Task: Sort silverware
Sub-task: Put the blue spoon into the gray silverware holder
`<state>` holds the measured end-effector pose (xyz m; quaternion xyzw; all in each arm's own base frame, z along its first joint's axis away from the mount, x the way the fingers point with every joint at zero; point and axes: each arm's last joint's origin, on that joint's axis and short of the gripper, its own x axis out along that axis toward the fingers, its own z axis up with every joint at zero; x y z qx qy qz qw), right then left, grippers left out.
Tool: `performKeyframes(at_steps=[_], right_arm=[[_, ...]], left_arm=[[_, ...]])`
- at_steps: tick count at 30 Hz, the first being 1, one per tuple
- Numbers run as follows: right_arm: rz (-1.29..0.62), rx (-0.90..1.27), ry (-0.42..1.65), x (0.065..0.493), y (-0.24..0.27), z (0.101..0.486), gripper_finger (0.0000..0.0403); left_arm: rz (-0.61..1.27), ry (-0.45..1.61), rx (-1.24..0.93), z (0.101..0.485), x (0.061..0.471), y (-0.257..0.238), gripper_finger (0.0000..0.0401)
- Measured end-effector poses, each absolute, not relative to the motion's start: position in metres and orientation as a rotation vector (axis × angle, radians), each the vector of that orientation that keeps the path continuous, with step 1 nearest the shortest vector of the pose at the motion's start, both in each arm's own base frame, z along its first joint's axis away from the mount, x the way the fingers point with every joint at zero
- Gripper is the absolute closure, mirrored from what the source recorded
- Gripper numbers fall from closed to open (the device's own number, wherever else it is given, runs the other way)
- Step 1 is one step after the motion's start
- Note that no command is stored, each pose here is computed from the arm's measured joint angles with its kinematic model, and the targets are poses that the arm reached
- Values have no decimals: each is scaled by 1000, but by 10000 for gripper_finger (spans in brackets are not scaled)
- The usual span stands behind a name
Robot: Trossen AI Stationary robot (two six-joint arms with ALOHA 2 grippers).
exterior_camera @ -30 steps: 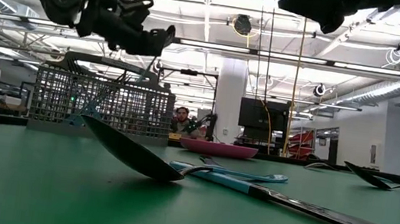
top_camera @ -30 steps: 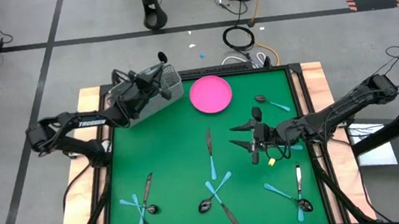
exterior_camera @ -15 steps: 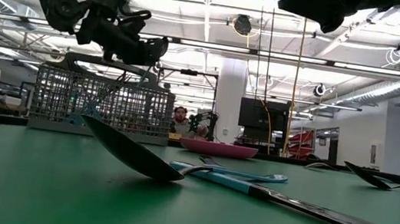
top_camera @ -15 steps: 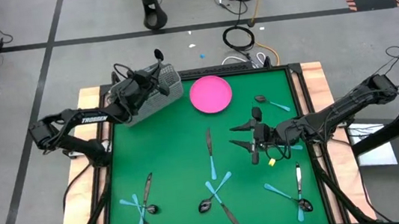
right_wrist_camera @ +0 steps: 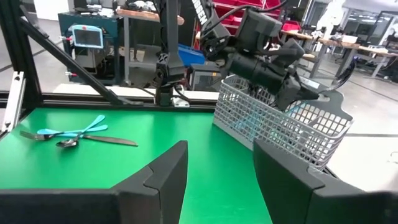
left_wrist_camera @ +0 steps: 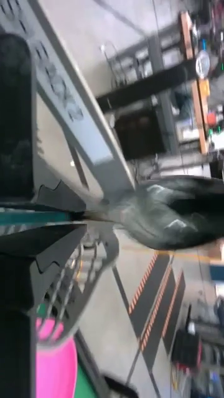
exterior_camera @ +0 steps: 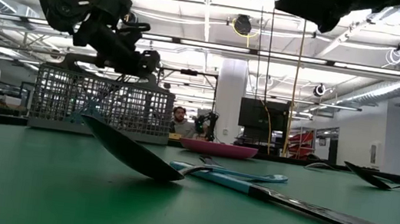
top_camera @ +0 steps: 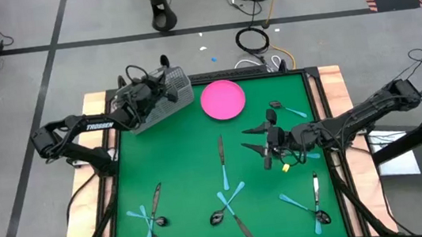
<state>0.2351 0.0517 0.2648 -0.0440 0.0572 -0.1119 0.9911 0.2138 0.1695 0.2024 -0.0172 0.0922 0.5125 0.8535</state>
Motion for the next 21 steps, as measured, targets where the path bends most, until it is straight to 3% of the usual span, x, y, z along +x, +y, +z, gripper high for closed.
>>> performKeyframes(at_steps=[12, 21], right_arm=[[-224, -109, 108, 235, 52, 266, 232], [-224, -99, 65, 236, 52, 270, 232]], left_arm=[[942, 143, -28, 211, 231, 148, 300], [771, -71, -46, 266, 225, 108, 280]])
